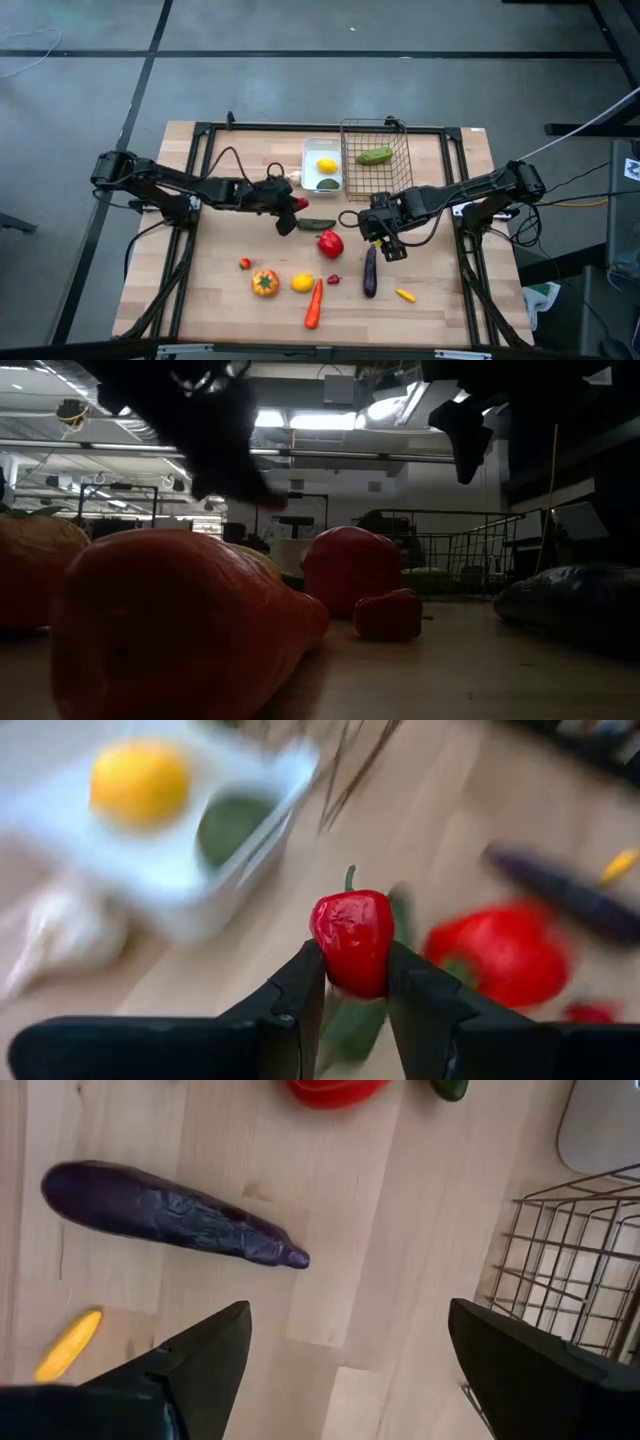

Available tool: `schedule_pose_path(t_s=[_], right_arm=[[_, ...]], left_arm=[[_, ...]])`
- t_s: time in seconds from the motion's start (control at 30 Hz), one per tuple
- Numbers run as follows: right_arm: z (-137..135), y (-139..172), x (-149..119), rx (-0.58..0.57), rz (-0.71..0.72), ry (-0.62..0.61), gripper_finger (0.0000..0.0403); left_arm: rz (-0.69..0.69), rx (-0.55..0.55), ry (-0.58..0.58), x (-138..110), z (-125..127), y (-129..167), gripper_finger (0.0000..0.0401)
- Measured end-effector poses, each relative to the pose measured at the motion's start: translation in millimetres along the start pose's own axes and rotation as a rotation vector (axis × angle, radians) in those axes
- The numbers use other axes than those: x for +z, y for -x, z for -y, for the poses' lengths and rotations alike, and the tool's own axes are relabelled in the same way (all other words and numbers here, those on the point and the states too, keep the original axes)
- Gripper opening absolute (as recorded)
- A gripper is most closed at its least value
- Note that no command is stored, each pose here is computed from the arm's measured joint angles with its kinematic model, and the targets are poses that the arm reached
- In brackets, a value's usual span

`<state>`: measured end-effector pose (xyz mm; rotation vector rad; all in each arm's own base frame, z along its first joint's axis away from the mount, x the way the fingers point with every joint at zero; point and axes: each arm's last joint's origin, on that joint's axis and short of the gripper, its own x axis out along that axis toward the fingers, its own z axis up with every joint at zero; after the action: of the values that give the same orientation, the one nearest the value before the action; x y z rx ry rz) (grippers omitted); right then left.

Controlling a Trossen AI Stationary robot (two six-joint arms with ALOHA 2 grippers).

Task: Sort produce into baskets
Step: Put the red bell pepper into the gold wire basket

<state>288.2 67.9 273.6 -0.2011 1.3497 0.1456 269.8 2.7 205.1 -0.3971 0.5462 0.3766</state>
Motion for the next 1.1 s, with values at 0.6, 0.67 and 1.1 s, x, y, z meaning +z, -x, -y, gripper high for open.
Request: schedule_pose_path(t_s=[0.6, 0.67, 1.1], right_arm=[[0, 0, 3, 0.0, 0.029, -0.001, 0.0335], [0, 0, 3, 0.001, 0.026, -0.001, 0.0335], [0, 0, 2, 0.001, 0.025, -0.002, 0.0335]], left_arm=[[0.505, -0.082, -0.062, 85, 29, -60, 0.0095], [0.454, -0.05, -0.097, 88, 31, -77, 0.0095], [0.282, 0.032, -0.142, 71, 24, -129, 0.0095]])
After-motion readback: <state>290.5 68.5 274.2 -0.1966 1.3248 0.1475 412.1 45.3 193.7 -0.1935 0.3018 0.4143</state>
